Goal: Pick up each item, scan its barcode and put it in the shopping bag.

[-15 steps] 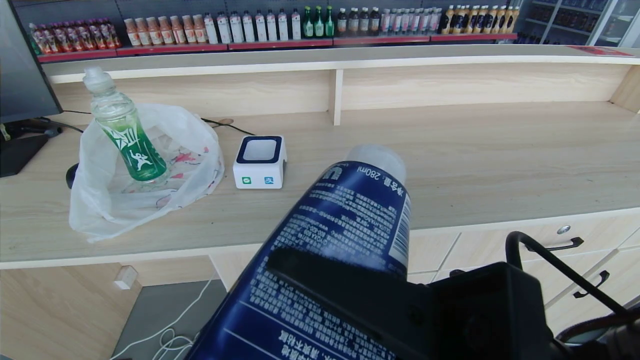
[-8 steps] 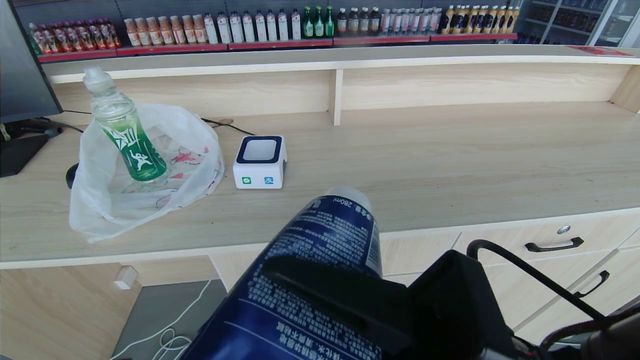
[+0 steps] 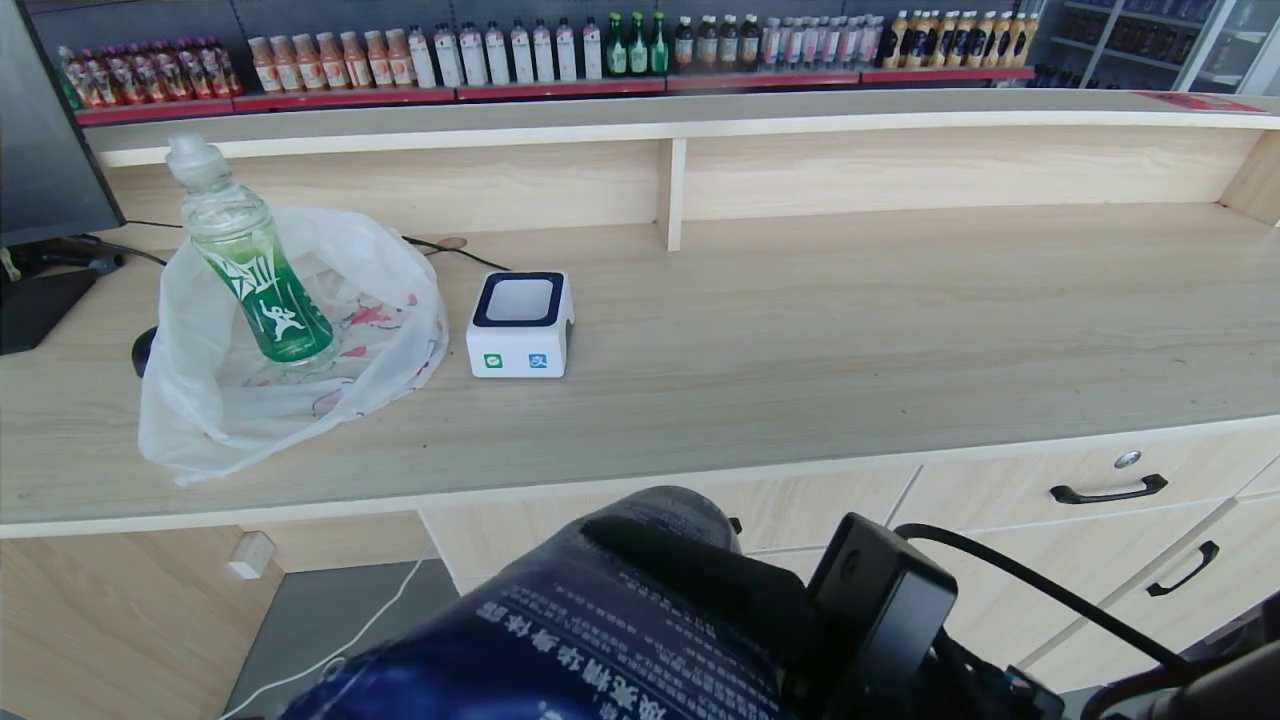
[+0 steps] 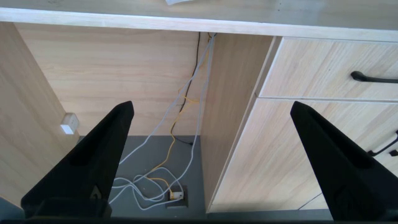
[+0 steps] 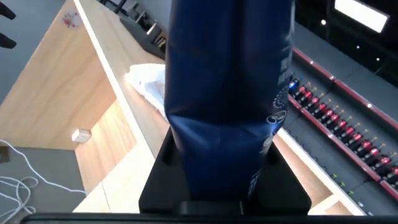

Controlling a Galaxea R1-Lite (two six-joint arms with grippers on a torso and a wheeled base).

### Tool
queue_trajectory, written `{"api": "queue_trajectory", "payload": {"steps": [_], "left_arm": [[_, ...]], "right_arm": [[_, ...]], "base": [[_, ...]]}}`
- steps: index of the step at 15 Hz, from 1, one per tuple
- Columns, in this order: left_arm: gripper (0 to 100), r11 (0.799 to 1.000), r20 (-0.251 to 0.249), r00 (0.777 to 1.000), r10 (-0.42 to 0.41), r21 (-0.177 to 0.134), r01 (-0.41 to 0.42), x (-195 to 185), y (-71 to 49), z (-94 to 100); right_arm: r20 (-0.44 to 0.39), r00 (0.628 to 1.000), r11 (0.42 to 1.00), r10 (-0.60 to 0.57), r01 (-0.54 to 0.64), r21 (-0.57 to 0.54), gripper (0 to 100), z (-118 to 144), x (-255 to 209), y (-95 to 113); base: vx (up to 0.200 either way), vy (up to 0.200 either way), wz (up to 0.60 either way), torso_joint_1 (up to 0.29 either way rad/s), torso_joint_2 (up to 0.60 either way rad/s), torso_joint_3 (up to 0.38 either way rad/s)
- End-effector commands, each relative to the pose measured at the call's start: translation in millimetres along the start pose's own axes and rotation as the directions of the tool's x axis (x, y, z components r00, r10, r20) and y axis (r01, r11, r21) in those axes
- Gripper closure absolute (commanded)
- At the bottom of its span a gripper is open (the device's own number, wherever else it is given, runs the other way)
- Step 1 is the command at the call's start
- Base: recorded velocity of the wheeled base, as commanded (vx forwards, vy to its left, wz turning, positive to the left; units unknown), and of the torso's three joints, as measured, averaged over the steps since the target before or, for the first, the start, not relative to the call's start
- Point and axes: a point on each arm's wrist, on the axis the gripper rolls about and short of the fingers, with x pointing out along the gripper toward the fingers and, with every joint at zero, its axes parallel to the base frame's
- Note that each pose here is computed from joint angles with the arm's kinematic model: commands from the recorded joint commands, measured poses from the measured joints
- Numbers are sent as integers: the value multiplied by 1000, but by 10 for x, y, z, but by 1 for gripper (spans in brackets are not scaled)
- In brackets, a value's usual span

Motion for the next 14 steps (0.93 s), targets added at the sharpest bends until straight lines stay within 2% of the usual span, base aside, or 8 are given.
{"api": "queue_trajectory", "payload": {"steps": [1,5,8,9,12,14], "left_arm": [[0,1000,0,1000,1,-1,-1,0,0,0],[0,1000,-2,1000,1,-1,-1,1,0,0],[0,1000,-2,1000,1,-1,-1,1,0,0],[0,1000,0,1000,1,-1,-1,0,0,0],[0,1000,-2,1000,0,-1,0,1,0,0],[0,1000,0,1000,1,-1,-1,0,0,0]], "right_arm": [[-10,999,997,-48,49,65,100,11,-66,-135],[-57,990,961,-130,140,237,100,-117,-40,-331],[-53,959,869,-278,275,411,100,-36,140,-568],[-67,950,834,-304,299,464,100,-84,143,-634],[-155,928,734,-339,364,573,100,-354,73,-748],[-248,884,678,-395,463,571,100,-666,-4,-912]], "base": [[0,0,0,0,0,0],[0,0,0,0,0,0],[0,0,0,0,0,0],[0,0,0,0,0,0],[0,0,0,0,0,0],[0,0,0,0,0,0]]}}
